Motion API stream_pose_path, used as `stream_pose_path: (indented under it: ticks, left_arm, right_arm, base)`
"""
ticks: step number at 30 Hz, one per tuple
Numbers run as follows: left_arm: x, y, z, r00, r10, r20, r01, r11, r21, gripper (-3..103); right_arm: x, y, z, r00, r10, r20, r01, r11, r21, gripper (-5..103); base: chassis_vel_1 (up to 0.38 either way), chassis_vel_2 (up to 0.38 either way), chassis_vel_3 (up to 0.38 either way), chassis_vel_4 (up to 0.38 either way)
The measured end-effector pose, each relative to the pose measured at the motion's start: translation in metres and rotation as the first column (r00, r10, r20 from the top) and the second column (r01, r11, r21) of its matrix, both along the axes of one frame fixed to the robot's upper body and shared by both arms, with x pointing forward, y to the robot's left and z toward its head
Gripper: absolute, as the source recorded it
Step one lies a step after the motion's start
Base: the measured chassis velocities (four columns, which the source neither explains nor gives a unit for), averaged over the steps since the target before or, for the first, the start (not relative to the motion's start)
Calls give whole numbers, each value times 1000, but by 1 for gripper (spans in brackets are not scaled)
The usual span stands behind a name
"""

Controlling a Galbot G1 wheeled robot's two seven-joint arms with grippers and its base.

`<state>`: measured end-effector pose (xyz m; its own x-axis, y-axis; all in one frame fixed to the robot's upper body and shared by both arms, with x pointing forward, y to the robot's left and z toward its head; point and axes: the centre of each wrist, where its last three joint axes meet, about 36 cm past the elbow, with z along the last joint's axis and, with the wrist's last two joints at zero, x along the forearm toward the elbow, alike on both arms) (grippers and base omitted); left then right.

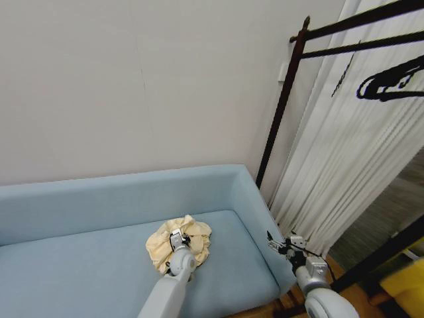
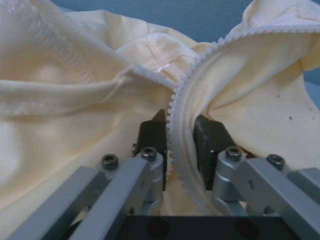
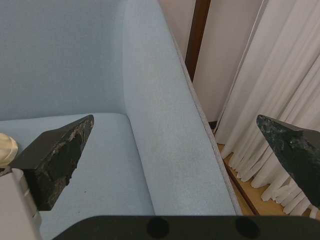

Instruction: Pick up the clothes from the sofa and hang them on the clothes hanger.

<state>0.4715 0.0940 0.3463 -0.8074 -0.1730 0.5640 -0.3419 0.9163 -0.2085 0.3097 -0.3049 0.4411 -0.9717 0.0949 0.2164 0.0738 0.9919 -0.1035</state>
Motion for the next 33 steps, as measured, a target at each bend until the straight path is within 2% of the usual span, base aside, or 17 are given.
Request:
stream_pose_path:
  ticks: [1,2,4,5,13,15,18,21,30,31,32,33]
  left_arm:
    - [-3,1,-1,1000,-1,1,1,1000,6,12]
    - [-5,1,-2,1000,-3,2,3,1000,9,12]
    - [-12,2,-3,1000,-15,7,15,1000,14,3]
    - [-15,2,-2,1000,-22,11,22,1000,16,2]
    - [-32,6,-3,998,-42,37,41,999,34,1]
    - [-49,7,-6,993,-97,67,93,994,51,1]
    - [-59,9,-11,985,-148,92,142,987,70,1]
    - [-71,8,-24,965,-224,134,204,968,144,1]
    - [-81,9,-30,951,-272,147,241,950,198,1]
    - [-82,9,-29,951,-275,144,244,949,201,-2]
    - [-82,9,-29,951,-278,136,248,948,201,3]
    - [-82,9,-29,951,-278,136,248,948,201,3]
  right_arm:
    - [0,0,0,1000,0,0,0,1000,0,100]
    - [0,0,0,1000,0,0,0,1000,0,100]
    - [0,0,0,1000,2,0,-2,1000,0,100]
    - [0,0,0,1000,3,1,-3,1000,-1,100]
    - [2,1,1,1000,6,7,-6,1000,-1,100]
    - [3,1,1,1000,9,7,-9,1000,0,100]
    - [3,1,1,1000,10,6,-10,1000,1,100]
    - [5,2,0,1000,13,6,-13,1000,2,100]
    - [7,1,-1,1000,14,5,-14,1000,-2,100]
    - [7,1,-1,1000,13,6,-13,1000,-2,100]
    - [7,1,-1,1000,13,6,-13,1000,-2,100]
    - [7,1,-1,1000,13,6,-13,1000,-2,100]
  base:
    - [0,0,0,0]
    - [0,0,0,0]
    - [0,0,0,0]
    - [0,0,0,0]
    - [0,0,0,0]
    - [0,0,0,0]
    - [0,0,0,0]
    - [0,0,0,0]
    - [0,0,0,0]
    - [0,0,0,0]
    - [0,0,0,0]
    - [0,0,0,0]
